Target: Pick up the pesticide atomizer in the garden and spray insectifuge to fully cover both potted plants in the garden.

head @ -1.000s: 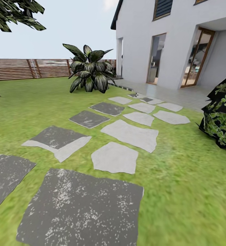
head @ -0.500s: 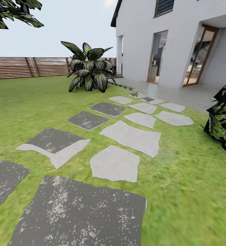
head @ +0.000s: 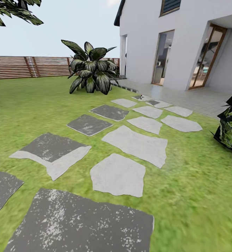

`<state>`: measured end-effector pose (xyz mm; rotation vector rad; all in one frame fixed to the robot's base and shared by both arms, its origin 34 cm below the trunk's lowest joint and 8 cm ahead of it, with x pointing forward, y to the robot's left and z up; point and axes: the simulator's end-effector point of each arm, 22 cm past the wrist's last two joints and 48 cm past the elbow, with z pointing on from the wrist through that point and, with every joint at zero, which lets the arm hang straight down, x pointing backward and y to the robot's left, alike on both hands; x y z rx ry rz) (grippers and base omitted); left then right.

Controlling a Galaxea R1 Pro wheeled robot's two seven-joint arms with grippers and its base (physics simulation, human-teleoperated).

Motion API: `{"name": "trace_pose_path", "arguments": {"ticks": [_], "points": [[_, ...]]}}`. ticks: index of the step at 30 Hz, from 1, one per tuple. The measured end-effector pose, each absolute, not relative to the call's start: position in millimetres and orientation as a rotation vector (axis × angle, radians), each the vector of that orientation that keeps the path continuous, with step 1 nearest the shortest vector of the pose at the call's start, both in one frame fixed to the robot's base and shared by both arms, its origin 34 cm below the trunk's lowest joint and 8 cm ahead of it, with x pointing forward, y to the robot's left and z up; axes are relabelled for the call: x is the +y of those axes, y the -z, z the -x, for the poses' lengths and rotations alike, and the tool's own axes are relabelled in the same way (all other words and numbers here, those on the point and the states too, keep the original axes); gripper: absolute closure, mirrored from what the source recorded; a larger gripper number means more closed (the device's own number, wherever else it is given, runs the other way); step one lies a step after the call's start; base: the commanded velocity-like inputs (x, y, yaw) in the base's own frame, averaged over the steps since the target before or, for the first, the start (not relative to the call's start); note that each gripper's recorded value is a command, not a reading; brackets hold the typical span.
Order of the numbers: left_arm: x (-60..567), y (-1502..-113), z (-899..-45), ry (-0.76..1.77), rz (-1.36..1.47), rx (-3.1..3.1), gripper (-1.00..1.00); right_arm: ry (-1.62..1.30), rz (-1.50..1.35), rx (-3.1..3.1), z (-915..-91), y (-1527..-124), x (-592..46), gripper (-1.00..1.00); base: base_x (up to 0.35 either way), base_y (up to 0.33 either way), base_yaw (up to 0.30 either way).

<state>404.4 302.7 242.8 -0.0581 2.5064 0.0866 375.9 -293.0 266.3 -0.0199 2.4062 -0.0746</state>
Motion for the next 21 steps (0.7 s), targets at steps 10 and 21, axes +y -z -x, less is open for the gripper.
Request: {"name": "trace_pose_path", "arguments": {"ticks": [10, 21], "points": [[302.6, -242.7, -404.3, -0.086, 0.057, 2.507, -1.0, 0.074, 0.02, 2.409, -375.0, -265.7, -292.8, -1.0, 0.284, 0.0, 0.0], [302.5, -242.7, -404.3, -0.086, 0.057, 2.507, -1.0, 0.074, 0.02, 2.409, -375.0, -265.7, -293.0, -1.0, 0.284, 0.0, 0.0]]}}
